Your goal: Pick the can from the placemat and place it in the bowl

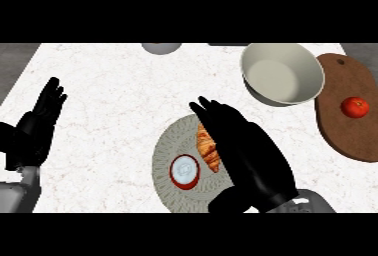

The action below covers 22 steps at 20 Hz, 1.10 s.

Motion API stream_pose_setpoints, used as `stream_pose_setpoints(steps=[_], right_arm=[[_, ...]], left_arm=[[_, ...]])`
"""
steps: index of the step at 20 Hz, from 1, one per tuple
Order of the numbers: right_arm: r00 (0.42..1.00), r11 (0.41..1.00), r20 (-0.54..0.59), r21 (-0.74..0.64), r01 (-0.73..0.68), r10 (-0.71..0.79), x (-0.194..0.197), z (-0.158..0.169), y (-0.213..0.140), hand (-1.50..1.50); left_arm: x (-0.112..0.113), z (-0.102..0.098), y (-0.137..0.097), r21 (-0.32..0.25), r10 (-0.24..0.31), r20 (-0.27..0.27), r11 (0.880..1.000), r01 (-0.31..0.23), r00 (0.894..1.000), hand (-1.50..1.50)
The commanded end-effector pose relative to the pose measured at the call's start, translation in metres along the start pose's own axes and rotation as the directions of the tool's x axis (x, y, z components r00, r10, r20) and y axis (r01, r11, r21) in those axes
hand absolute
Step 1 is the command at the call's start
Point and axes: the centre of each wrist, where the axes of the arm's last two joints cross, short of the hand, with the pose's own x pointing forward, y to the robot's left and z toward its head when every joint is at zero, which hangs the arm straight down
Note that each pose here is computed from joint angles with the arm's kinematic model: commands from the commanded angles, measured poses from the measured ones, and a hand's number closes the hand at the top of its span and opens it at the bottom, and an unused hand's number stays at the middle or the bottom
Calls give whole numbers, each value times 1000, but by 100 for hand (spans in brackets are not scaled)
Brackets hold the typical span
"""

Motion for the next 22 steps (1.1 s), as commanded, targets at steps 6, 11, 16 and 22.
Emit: stream_pose_setpoints(steps=[6,11,16,22], right_arm=[[989,950,-70,293,-105,130,20,-62,9,-150],[975,881,-69,446,-159,211,17,-66,34,-150],[959,823,-100,541,-170,264,1,-79,44,-150],[941,853,-52,441,-279,335,-5,-89,59,-150]], left_arm=[[-1,-7,-1,17,-20,16,1000,20,1000,0],[-2,-2,6,10,-2,-6,1000,2,1000,0],[2,-7,1,15,2,1,1000,-3,1000,0],[-1,-2,-11,2,-12,-19,1000,13,1000,0]])
